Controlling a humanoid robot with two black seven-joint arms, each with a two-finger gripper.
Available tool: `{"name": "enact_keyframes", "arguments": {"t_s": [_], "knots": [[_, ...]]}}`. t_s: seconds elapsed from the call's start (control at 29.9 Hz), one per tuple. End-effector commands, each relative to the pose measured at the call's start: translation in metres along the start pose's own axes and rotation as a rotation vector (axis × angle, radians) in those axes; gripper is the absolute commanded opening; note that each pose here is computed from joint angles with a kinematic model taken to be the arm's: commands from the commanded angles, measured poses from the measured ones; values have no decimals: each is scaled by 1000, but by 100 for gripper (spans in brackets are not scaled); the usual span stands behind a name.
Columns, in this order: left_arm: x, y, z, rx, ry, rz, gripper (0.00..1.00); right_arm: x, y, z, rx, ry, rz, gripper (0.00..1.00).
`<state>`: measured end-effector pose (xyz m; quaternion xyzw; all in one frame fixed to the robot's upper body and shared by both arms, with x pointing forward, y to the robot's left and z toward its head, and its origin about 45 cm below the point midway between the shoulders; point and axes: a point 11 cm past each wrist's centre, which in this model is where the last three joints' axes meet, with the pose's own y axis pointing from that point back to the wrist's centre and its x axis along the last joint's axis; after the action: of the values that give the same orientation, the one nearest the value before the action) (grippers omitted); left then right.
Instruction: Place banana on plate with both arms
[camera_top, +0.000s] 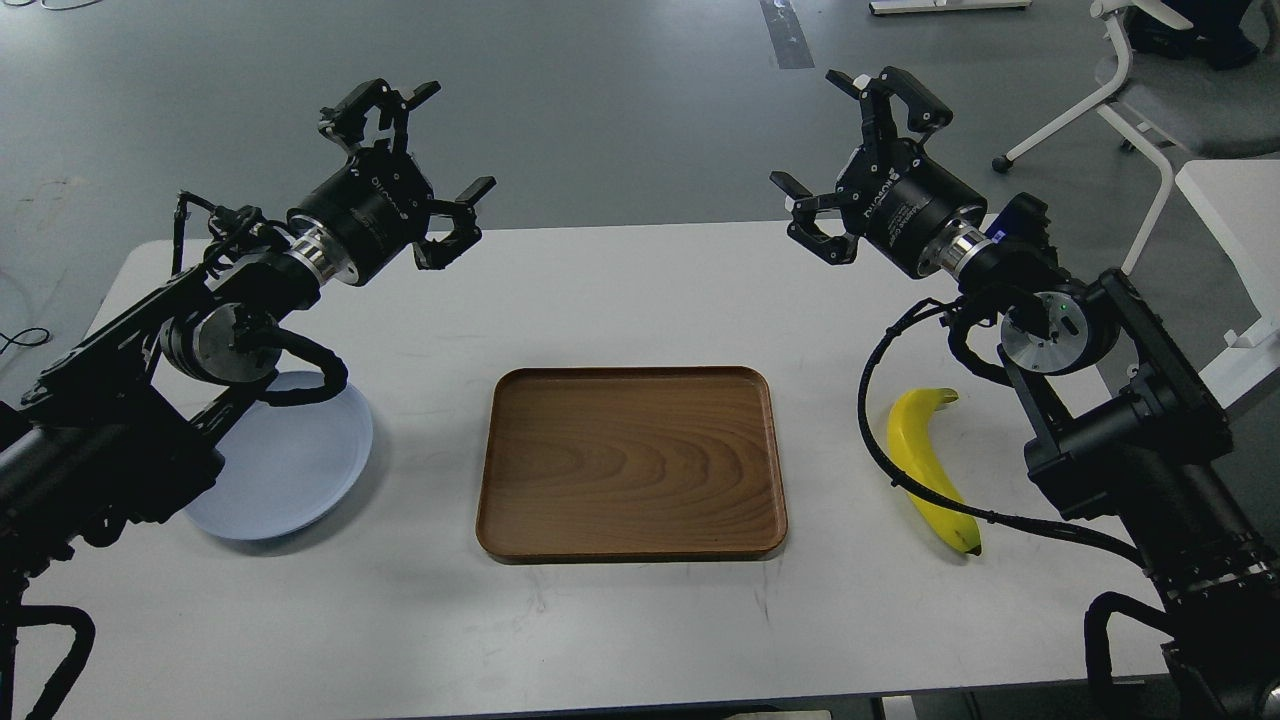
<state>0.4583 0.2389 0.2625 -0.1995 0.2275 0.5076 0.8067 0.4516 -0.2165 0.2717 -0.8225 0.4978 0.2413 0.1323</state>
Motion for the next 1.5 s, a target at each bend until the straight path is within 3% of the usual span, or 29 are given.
{"name": "enact_keyframes", "arguments": {"t_s": [0.0, 0.3, 1.47], "knots": [[5, 4, -2, -42, 15, 22, 98, -5, -2, 1, 2, -6, -6, 100], [14, 11, -4, -25, -3, 46, 98, -23, 0, 3, 13, 9, -52, 100], [34, 24, 9, -38, -43, 98, 98, -12, 32, 37, -16, -38, -26, 100]]}}
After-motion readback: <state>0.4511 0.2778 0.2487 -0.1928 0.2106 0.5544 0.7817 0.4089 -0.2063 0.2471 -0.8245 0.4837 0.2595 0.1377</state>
